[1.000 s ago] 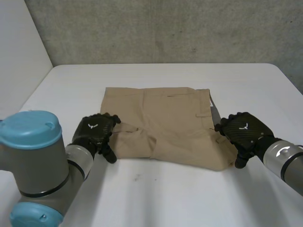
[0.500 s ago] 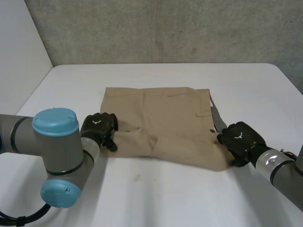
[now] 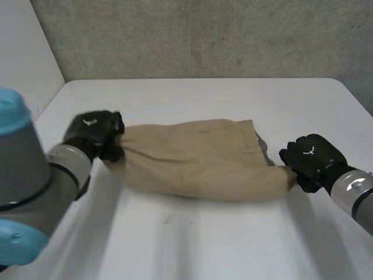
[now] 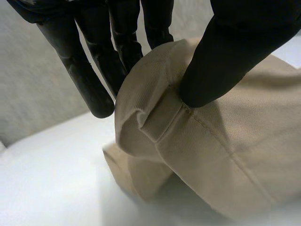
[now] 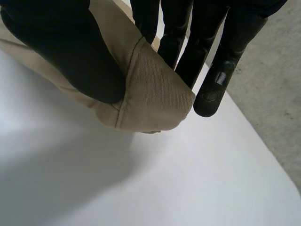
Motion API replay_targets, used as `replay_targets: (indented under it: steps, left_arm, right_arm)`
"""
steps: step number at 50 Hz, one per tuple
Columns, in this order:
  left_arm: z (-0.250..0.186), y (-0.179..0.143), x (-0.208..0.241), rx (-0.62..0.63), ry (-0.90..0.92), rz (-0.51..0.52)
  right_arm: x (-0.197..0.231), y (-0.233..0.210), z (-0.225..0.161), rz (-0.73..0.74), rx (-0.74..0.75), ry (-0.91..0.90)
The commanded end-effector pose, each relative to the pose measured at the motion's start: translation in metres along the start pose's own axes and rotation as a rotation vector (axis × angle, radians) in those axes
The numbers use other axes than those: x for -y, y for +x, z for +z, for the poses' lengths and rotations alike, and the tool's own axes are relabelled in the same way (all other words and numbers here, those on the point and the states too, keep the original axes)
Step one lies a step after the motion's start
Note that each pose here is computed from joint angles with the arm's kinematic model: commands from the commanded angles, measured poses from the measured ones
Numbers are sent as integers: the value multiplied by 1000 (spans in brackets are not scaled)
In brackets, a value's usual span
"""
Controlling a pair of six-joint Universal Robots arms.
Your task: Fold the shorts.
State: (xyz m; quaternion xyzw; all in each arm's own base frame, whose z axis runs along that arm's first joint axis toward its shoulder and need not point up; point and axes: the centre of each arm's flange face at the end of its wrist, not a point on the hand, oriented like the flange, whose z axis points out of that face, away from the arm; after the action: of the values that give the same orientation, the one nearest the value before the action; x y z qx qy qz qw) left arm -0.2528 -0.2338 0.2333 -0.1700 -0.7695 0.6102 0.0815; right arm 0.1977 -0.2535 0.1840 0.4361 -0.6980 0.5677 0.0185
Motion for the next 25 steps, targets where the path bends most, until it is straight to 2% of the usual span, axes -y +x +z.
replay_targets:
  steps: [1, 5, 9, 13, 14, 16, 18, 20, 25]
  left_arm:
    - [-11, -13, 35, 30, 91, -11]
    - [8, -11, 27, 34, 73, -5]
    - [49, -6, -1, 38, 9, 36]
    - [94, -1, -15, 39, 31, 108]
    - [94, -1, -15, 39, 31, 108]
    - [123, 1, -21, 52, 88, 135]
    - [129, 2, -23, 57, 106, 138]
    - [152, 3, -25, 95, 211, 163]
    - [166, 2, -22, 158, 333, 219]
  right_arm:
    - [14, 1, -14, 74, 54, -35]
    - [23, -4, -14, 80, 74, -9]
    - [29, -15, -8, 78, 106, 11]
    - [29, -24, 19, 111, 123, 15]
    - [29, -24, 19, 111, 123, 15]
    - [32, -26, 33, 139, 109, 15]
    - [32, -29, 45, 157, 96, 16]
    - [33, -32, 56, 173, 69, 17]
    - [37, -29, 71, 237, -29, 33]
